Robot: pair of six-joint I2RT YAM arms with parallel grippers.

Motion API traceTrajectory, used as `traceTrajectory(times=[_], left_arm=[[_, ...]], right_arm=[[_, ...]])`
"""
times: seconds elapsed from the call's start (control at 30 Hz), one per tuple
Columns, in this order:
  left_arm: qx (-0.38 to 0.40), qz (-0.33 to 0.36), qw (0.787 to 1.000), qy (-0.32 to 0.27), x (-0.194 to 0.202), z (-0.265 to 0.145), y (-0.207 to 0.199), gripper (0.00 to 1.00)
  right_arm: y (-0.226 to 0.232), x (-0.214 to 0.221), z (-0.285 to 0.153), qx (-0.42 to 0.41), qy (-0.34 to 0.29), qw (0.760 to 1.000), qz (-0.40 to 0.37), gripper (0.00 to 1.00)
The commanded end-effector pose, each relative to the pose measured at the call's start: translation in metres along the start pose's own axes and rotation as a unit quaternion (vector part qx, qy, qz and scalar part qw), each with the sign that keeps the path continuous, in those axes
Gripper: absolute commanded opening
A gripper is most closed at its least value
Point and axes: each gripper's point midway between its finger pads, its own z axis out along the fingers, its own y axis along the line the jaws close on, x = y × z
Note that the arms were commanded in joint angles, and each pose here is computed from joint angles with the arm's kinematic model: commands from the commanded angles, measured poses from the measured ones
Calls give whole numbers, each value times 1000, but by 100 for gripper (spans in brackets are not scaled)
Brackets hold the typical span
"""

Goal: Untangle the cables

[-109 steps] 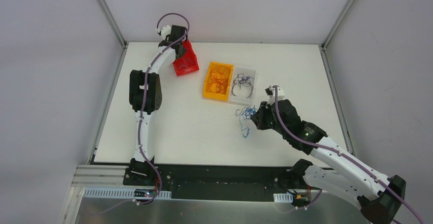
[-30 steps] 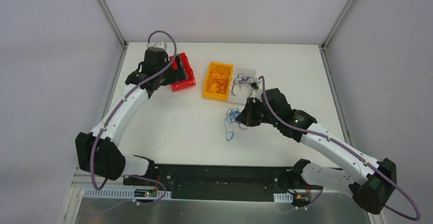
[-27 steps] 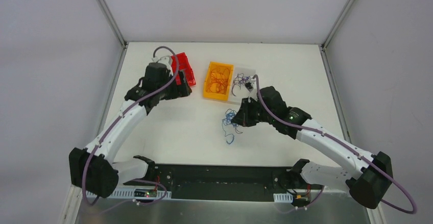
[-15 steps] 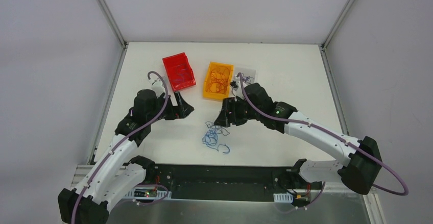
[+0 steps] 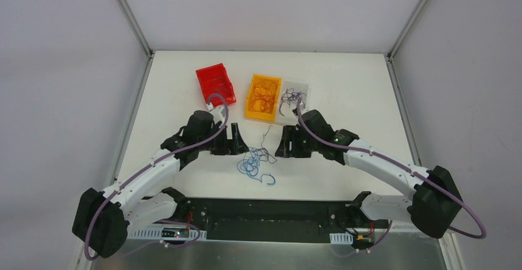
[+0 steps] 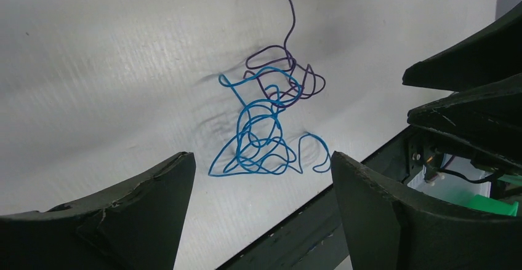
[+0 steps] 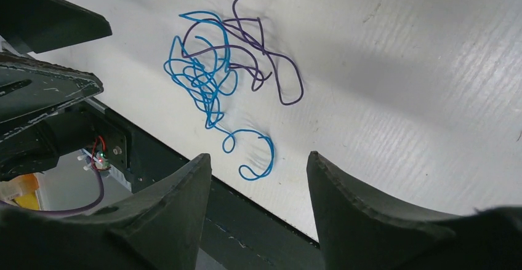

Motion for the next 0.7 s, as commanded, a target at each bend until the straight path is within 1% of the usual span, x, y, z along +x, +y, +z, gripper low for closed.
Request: traceTrajectory(times=[0.0,0.07,0.17,0.3,0.33,0.37,0.43,0.5,0.67], left_arm=[[16,3,1000,22,3,10,-10,83],[11,-4,999,42,12,16,-7,83],[-2,-11,997,70,26,23,1,83],[-5,-4,996,93,35,31,4,80],[-2,-2,995,96,37,33,4,79],[1,1,995,99,38,34,4,78],[6,2,994,106,42,36,5,74],[9,1,994,111,45,38,6,72],[6,-1,993,117,48,45,10,66]], right_arm=[[12,-4,12,-27,2,1000,0,64],[18,-5,21,-44,7,999,-12,66],[22,-6,36,-60,12,997,-38,66],[24,-6,55,-75,9,995,-72,62],[21,-2,60,-70,16,995,-75,62],[24,-6,64,-77,8,994,-82,60],[22,-3,73,-72,11,993,-91,58],[22,-1,80,-71,11,992,-102,54],[12,7,99,-51,13,991,-121,52]])
